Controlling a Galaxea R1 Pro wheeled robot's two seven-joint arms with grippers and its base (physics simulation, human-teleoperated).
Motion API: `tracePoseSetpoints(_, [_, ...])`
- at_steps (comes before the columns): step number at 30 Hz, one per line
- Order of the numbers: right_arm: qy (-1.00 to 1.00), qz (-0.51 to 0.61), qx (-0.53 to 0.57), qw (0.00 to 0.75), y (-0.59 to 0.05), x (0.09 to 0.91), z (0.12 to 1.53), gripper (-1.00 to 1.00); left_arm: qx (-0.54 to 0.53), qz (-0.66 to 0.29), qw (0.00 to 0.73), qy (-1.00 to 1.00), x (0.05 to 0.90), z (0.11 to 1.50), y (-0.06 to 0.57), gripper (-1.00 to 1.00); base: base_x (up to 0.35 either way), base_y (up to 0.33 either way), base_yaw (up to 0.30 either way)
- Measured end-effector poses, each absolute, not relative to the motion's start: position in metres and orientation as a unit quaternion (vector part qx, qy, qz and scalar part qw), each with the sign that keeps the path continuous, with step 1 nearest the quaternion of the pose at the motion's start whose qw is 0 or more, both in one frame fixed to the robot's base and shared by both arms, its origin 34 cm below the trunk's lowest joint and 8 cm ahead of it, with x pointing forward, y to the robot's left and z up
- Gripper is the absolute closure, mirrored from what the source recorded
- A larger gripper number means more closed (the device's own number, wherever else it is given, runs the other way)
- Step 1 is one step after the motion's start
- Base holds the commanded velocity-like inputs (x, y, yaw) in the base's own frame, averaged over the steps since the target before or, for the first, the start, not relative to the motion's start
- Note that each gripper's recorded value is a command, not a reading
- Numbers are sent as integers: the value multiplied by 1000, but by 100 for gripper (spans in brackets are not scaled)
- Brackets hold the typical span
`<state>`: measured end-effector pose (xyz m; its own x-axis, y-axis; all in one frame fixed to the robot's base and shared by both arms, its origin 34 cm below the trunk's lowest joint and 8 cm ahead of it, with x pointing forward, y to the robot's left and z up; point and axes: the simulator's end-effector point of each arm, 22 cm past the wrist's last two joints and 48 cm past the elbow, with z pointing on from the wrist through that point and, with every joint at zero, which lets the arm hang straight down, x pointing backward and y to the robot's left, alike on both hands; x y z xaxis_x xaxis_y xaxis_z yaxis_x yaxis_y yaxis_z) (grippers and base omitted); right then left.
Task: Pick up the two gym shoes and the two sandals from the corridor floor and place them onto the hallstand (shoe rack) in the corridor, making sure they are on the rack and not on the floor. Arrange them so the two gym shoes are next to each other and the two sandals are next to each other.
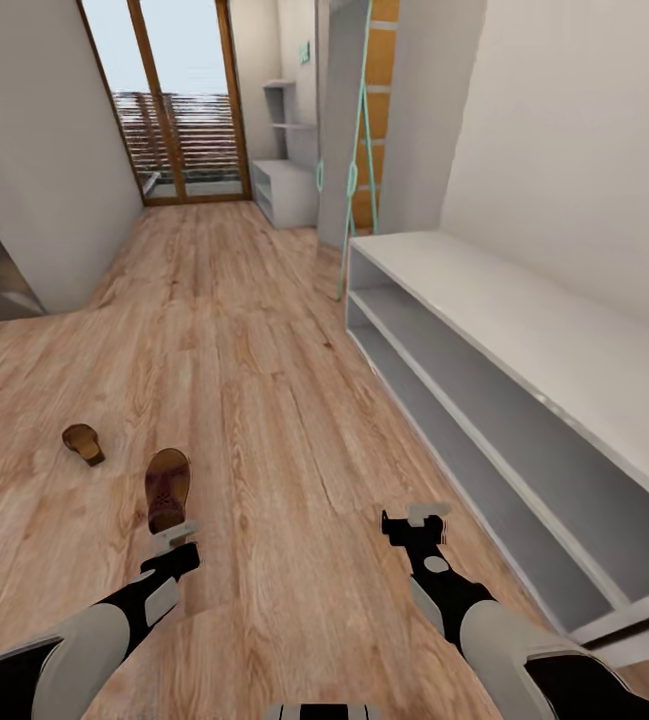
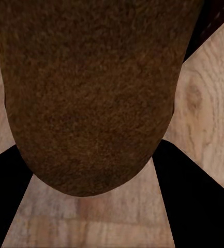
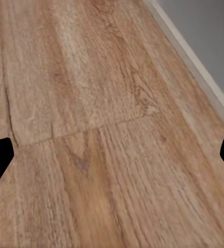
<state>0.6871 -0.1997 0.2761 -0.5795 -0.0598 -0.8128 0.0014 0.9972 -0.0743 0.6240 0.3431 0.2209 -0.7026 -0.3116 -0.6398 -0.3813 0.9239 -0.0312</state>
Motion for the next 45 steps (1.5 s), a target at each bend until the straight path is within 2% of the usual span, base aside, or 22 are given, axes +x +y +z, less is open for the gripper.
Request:
tracePoseSetpoints(20, [885,-32,-16,465,-198,690,285,-100,-190,55,343,918,627,229,350,100,44,266,136])
tracePoseSetpoints(45, [880,-31,-17,474,-197,695,299,-100,-189,50,354,914,634,242,348,100,21,19,237])
